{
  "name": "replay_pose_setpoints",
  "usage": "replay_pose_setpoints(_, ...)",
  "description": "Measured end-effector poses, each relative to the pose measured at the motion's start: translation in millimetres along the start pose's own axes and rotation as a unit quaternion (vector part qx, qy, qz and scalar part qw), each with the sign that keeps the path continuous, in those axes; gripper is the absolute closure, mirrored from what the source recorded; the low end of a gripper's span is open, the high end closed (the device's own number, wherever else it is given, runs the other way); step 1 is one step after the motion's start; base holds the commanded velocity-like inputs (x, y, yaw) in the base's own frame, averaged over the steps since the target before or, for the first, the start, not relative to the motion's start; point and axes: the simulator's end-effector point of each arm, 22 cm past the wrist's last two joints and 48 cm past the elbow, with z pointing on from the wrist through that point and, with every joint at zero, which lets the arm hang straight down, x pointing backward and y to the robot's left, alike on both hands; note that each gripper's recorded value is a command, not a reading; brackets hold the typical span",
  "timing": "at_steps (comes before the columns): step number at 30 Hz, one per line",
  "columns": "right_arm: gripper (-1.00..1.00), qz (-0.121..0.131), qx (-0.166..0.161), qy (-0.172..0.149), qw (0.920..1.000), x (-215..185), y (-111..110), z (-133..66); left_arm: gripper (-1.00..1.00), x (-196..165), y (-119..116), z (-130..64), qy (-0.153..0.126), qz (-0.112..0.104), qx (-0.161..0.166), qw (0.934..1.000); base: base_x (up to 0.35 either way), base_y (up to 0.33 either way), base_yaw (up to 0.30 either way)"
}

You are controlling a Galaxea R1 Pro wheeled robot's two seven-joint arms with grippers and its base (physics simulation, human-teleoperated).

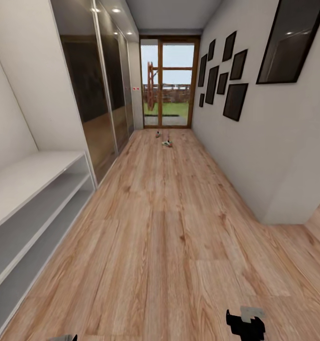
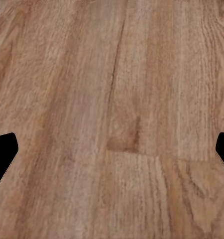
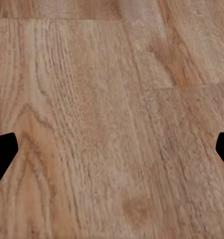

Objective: Pick up the two gym shoes and the two sandals from the corridor floor and place them onto the hallstand (shoe rack) in the corridor, making sure they are on the rack and not on the floor. Arrange them so the two gym shoes are next to each other and the two sandals are next to each other.

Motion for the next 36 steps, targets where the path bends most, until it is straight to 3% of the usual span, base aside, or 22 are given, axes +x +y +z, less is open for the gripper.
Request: replay_pose_setpoints(36,-1.00,0.000,0.000,0.000,1.0000,0.0,0.0,0.0,-1.00,-0.1,0.5,0.0,0.000,0.000,-0.001,1.0000,0.338,0.000,0.000)
